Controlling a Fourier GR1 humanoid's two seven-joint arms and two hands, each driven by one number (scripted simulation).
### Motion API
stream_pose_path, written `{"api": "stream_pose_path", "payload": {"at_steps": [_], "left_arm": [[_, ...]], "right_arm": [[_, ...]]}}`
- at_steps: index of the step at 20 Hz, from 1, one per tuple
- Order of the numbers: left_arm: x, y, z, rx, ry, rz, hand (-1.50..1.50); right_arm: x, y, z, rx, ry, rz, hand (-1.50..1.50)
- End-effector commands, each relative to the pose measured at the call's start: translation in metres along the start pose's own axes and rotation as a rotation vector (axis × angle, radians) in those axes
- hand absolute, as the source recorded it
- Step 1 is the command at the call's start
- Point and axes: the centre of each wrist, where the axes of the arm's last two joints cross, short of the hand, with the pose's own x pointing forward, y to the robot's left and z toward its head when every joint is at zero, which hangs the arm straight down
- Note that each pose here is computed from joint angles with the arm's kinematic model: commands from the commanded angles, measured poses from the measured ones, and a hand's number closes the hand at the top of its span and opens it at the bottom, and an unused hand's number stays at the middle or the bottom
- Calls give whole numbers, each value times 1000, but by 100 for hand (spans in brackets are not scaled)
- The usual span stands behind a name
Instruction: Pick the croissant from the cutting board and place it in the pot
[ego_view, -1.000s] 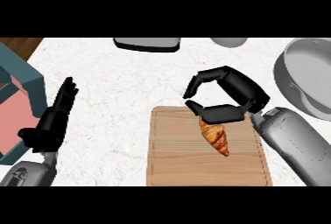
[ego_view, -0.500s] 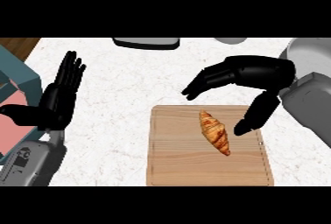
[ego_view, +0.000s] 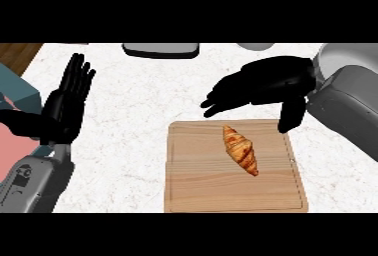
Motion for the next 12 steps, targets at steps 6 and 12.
{"api": "stream_pose_path", "payload": {"at_steps": [6,12], "left_arm": [[-6,16,15,46,9,-22,0],[10,34,-3,54,14,-17,0]], "right_arm": [[-6,24,-34,280,-15,85,-150],[-15,51,-68,311,42,82,-150]]}}
